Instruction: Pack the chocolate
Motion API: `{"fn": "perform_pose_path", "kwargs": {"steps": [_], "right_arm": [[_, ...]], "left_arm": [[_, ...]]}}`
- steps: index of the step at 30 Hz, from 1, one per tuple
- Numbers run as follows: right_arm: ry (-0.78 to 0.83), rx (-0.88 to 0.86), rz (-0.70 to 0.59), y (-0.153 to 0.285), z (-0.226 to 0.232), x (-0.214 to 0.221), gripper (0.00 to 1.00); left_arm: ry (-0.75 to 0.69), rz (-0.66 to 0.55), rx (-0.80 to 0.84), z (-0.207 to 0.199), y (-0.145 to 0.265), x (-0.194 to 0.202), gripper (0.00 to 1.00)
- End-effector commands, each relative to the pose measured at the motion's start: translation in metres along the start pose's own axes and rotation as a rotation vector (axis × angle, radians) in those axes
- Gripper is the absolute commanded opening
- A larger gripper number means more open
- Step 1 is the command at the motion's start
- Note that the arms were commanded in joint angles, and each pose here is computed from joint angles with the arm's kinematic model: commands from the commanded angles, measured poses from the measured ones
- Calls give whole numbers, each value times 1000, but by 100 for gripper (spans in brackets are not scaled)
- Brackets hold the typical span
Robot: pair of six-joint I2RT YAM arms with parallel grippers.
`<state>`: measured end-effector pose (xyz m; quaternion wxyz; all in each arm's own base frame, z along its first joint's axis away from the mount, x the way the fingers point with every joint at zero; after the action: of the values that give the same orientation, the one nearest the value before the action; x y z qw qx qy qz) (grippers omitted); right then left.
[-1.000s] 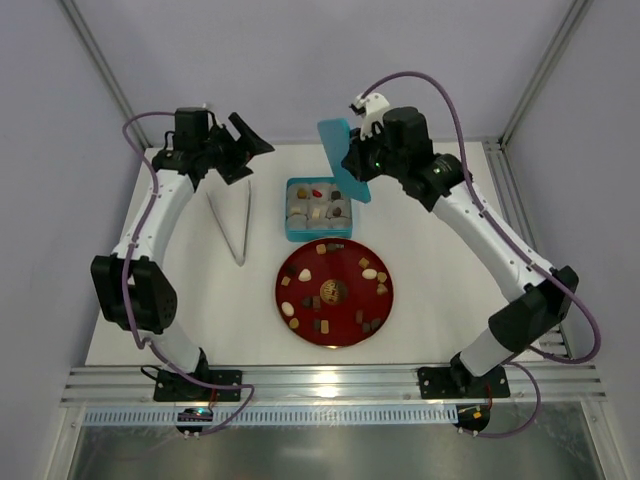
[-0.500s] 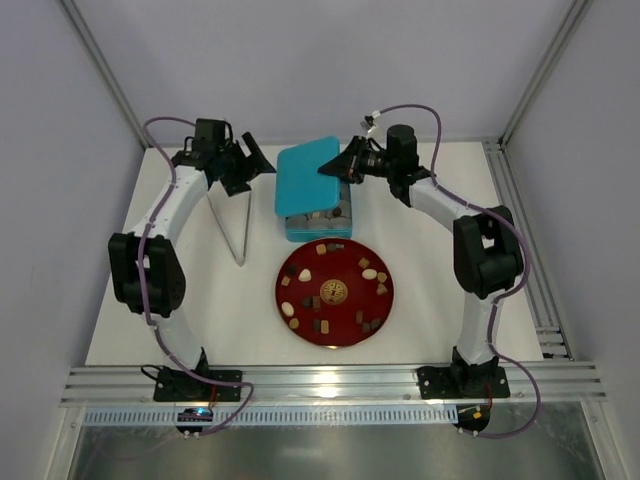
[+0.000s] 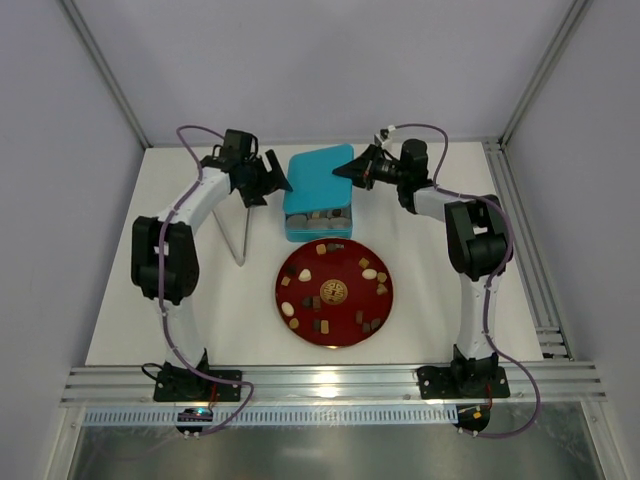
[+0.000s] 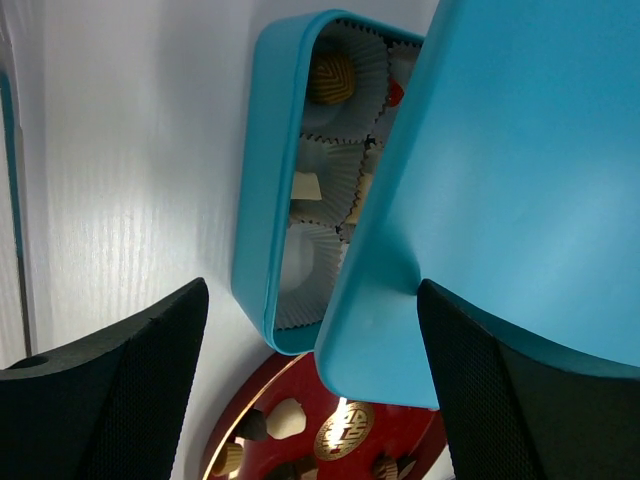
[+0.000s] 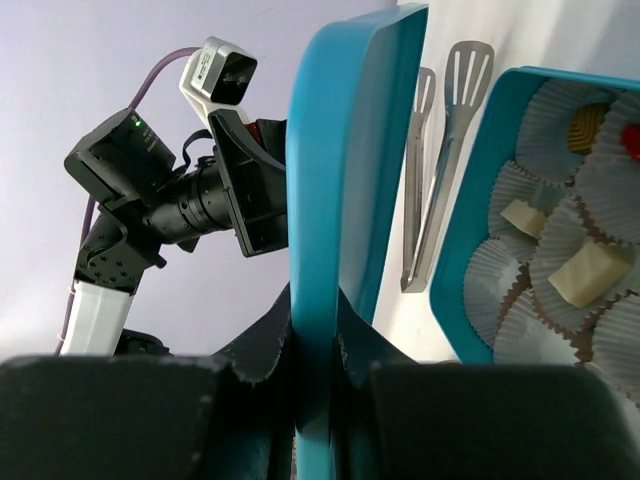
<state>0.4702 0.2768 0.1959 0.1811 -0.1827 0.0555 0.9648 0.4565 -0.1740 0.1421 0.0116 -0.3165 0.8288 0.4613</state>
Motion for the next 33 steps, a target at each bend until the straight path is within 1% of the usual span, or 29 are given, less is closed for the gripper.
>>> {"fn": "perform_pose_path", "kwargs": {"steps": [1,18,27,29,33], "right_arm": [[72,-73,13,2,17,-4,4],[0,-42,68,-2,-27,11,4],[-8,24,96,-3,-47,15,5],[-10,41,105,-3,-51,16,7],[-19,56,103,-1,-57,16,15]], "left_arm": [[-27,-22,-7,-1,-7,-4,83],[-46,3,-23,-1,-22,9,82],[-51,11,-29,0,-26,13,82],[-52,13,-32,0,-27,14,82],[-52,16,-37,2,-28,15,82]]}}
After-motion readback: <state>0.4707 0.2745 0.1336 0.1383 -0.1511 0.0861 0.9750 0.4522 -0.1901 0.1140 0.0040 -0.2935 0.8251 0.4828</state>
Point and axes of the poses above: each gripper's point midway between its finger pads, its own y axis back along the fingers, its own z axis along the line the jaws close on, x = y × z, the point moved 1 cm from there along y, back along the fingers, and after that the axes turned 9 degrees about y, right-handed, at the moved point
